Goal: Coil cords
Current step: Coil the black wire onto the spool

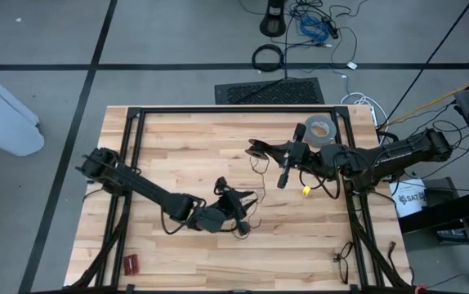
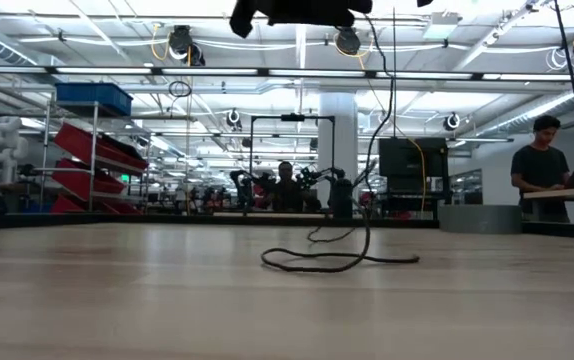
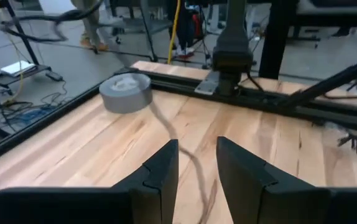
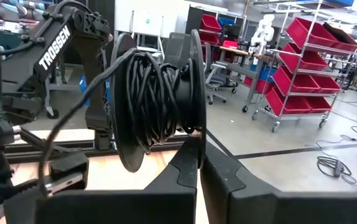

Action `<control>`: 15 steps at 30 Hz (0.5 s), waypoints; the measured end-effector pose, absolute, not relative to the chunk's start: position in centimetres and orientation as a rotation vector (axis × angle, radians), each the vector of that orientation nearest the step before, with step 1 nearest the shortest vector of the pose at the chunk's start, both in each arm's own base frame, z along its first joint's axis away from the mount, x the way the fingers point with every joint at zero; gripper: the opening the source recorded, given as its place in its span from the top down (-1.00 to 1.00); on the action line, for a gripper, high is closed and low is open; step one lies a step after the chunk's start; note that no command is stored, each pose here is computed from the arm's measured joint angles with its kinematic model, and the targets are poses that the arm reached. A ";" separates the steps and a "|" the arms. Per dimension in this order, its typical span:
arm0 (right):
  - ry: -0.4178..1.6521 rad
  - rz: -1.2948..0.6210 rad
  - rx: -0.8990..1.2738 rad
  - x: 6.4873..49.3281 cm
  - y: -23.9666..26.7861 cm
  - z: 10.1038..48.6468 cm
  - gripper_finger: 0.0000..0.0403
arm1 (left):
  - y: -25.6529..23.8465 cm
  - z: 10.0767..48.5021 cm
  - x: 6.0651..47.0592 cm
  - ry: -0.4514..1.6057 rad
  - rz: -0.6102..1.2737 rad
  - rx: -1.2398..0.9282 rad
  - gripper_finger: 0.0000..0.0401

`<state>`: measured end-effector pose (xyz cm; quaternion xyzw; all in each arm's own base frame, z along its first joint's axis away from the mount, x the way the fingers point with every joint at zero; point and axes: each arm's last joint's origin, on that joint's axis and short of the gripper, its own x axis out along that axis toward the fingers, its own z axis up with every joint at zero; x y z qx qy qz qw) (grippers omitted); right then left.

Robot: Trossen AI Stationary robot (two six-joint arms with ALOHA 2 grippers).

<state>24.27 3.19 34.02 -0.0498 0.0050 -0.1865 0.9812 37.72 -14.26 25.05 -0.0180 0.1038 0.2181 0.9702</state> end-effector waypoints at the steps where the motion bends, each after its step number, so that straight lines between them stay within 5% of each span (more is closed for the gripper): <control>1: 0.010 -0.375 -0.100 24.3 3.2 34.0 1.00 | -14.1 25.0 37.9 0.203 0.442 -0.037 0.42; 15: 0.018 -0.375 -0.107 24.2 3.2 34.0 1.00 | -11.4 24.5 39.6 0.172 0.450 -0.039 0.42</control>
